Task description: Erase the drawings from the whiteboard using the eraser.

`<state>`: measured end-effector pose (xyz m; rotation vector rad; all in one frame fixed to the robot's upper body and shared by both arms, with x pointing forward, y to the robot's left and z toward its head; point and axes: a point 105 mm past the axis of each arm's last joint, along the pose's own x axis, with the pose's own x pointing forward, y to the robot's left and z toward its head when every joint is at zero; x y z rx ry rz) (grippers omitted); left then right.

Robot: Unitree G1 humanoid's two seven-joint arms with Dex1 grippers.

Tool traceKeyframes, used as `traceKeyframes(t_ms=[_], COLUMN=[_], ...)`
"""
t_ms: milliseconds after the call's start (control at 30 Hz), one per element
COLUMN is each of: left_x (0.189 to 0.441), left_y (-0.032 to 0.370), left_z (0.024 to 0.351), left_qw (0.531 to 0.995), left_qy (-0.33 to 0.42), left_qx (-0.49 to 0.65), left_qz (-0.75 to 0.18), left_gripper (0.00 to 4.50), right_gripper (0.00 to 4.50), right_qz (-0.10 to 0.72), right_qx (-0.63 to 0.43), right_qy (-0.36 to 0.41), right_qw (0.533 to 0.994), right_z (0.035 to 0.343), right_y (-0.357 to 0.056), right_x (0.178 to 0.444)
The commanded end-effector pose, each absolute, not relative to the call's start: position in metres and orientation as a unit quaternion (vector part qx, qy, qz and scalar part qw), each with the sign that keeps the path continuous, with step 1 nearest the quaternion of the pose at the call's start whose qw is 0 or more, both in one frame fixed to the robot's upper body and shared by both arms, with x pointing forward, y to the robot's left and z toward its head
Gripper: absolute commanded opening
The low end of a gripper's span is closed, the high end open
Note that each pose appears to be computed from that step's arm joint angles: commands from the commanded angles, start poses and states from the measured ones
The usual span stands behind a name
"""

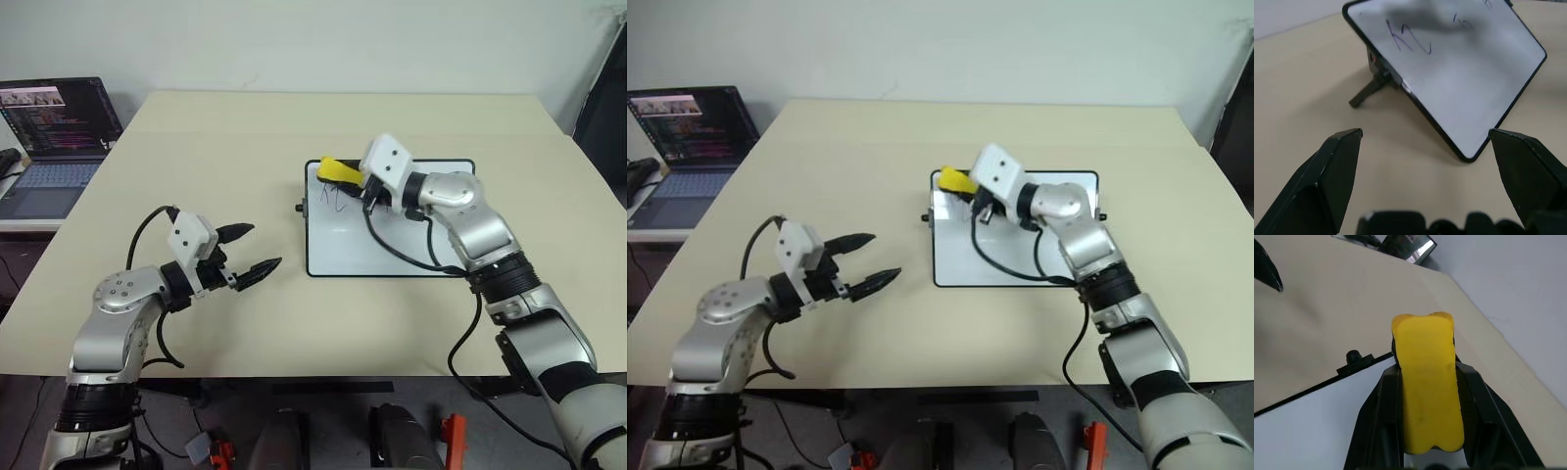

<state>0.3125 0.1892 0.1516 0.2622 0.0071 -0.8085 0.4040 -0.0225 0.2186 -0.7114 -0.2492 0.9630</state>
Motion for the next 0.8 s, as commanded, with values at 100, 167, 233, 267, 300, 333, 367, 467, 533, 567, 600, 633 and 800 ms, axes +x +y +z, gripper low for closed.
traceKeyframes(t_ms=[100, 167, 233, 267, 300, 333, 367, 467, 533, 567, 600, 633, 800], left_x=[0.307, 0.304, 0.297, 0.294, 0.292, 0.290, 0.288, 0.283, 0.281, 0.281, 0.281, 0.281, 0.281], left_y=[0.186, 0.182, 0.176, 0.174, 0.173, 0.172, 0.170, 0.167, 0.166, 0.167, 0.167, 0.168, 0.171], left_z=[0.176, 0.180, 0.188, 0.192, 0.196, 0.198, 0.200, 0.205, 0.206, 0.206, 0.206, 0.206, 0.205], left_qw=[0.909, 0.906, 0.900, 0.897, 0.895, 0.893, 0.890, 0.884, 0.883, 0.883, 0.884, 0.885, 0.887], left_qy=[-0.036, -0.039, -0.045, -0.047, -0.049, -0.050, -0.048, -0.044, -0.041, -0.040, -0.039, -0.039, -0.036], left_qx=[0.146, 0.146, 0.139, 0.135, 0.133, 0.130, 0.128, 0.124, 0.125, 0.126, 0.126, 0.127, 0.130], left_qz=[-0.389, -0.394, -0.411, -0.418, -0.424, -0.428, -0.435, -0.448, -0.450, -0.450, -0.448, -0.447, -0.442], left_gripper=[4.50, 4.50, 4.50, 4.50, 4.50, 4.50, 4.50, 4.50, 4.50, 4.50, 4.50, 4.50, 4.50], right_gripper=[1.05, 1.05, 1.05, 1.05, 1.05, 1.05, 1.04, 1.04, 1.04, 1.04, 1.04, 1.04, 1.04], right_qz=[0.410, 0.402, 0.391, 0.387, 0.383, 0.379, 0.375, 0.373, 0.386, 0.399, 0.412, 0.420, 0.512], right_qx=[-0.393, -0.406, -0.408, -0.409, -0.411, -0.416, -0.423, -0.440, -0.446, -0.450, -0.453, -0.455, -0.463], right_qy=[-0.147, -0.137, -0.129, -0.125, -0.122, -0.119, -0.115, -0.103, -0.087, -0.075, -0.065, -0.059, 0.009], right_qw=[0.810, 0.809, 0.815, 0.817, 0.818, 0.818, 0.816, 0.810, 0.803, 0.795, 0.788, 0.783, 0.724], right_z=[0.227, 0.222, 0.221, 0.222, 0.222, 0.222, 0.221, 0.215, 0.205, 0.197, 0.190, 0.186, 0.142], right_y=[-0.011, -0.009, -0.012, -0.014, -0.016, -0.018, -0.020, -0.024, -0.024, -0.024, -0.024, -0.024, -0.022], right_x=[0.421, 0.428, 0.435, 0.438, 0.441, 0.443, 0.445, 0.449, 0.448, 0.446, 0.444, 0.442, 0.419])
